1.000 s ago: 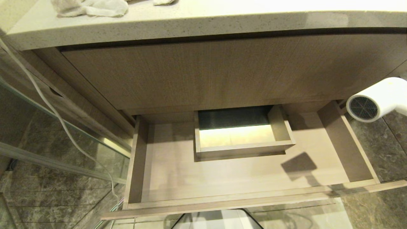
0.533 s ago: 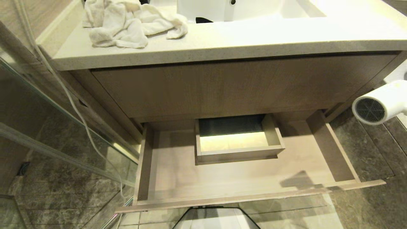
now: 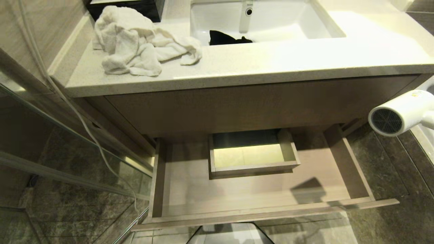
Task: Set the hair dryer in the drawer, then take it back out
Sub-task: Place it on the countertop
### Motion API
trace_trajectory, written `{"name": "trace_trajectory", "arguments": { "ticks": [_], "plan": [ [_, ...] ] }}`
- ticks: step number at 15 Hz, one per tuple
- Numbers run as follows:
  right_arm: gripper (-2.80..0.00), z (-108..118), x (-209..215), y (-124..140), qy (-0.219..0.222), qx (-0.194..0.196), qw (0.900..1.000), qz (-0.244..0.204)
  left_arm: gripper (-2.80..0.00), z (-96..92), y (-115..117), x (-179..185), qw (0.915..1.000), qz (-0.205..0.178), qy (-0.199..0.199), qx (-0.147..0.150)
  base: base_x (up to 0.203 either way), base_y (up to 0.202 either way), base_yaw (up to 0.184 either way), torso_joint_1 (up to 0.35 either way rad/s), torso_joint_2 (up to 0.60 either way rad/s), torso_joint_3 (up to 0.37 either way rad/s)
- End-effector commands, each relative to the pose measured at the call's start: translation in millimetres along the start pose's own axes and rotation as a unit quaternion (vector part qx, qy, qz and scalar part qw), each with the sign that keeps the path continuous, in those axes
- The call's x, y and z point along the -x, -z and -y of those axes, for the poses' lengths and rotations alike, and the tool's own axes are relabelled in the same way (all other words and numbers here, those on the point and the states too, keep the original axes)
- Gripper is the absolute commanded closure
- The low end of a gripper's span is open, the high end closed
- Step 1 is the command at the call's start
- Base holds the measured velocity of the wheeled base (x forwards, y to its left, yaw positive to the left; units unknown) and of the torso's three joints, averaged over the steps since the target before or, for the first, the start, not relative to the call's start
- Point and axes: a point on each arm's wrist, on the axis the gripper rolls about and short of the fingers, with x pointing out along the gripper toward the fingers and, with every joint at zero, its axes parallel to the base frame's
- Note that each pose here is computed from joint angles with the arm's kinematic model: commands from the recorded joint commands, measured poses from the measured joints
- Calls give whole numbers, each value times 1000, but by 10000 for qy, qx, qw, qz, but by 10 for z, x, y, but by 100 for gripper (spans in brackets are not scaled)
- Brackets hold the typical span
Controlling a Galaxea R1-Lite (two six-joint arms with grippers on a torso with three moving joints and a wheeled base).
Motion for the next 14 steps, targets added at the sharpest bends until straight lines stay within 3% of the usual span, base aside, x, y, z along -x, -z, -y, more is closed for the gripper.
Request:
{"name": "trace_trajectory", "arguments": {
  "ticks": [1,5,14],
  "plan": [
    [0,-5,11,-2,1,28,10000,22,0,0,2,0,10000,-2,0,0,0,0,0,356,-589,-252],
    [0,-2,11,-6,15,37,10000,38,0,0,0,0,10000,1,0,0,0,0,0,313,-559,-243],
    [0,23,11,-36,88,82,9998,125,0,0,0,0,10000,1,0,0,0,0,0,189,-344,-154]
  ]
}}
